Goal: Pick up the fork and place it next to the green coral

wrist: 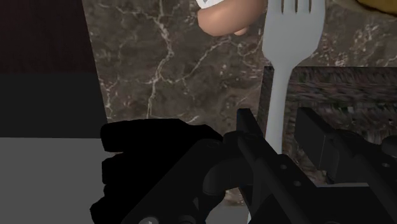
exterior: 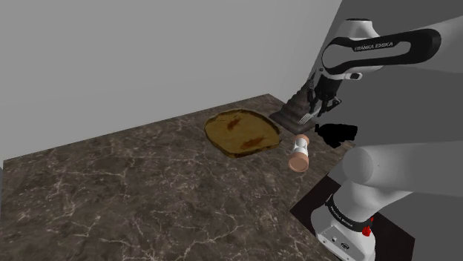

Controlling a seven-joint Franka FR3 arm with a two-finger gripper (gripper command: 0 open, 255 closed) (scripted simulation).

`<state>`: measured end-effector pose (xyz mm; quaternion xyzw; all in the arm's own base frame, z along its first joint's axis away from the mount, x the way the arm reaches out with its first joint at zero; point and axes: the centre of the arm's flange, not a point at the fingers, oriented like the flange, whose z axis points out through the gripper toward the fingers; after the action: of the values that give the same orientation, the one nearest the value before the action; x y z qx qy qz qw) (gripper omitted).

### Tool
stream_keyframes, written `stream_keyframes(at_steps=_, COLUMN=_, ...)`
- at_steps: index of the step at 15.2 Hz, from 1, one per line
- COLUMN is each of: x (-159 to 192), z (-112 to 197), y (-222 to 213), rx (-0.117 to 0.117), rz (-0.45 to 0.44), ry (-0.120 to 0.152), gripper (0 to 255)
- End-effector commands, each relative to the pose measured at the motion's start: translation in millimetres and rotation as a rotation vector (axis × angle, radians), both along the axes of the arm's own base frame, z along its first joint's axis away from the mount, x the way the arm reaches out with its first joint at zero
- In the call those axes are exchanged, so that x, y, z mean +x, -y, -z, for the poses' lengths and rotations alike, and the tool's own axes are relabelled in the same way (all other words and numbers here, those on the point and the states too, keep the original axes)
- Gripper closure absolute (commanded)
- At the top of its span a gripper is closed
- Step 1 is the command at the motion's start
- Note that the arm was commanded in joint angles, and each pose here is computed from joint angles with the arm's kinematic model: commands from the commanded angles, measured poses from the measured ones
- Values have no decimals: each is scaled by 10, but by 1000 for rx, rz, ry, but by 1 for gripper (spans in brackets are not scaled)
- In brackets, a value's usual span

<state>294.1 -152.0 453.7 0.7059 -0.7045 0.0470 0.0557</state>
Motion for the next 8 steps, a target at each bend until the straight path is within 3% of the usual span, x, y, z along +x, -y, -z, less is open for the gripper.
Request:
stream_keyframes(at_steps=1, x=-9, z=112, y=-1, rx=0, rz=0, ry=1, gripper=255)
stream_keyframes(at_steps=8, x=-9, z=481, y=-1, rx=0, rz=0, ry=1, gripper=255)
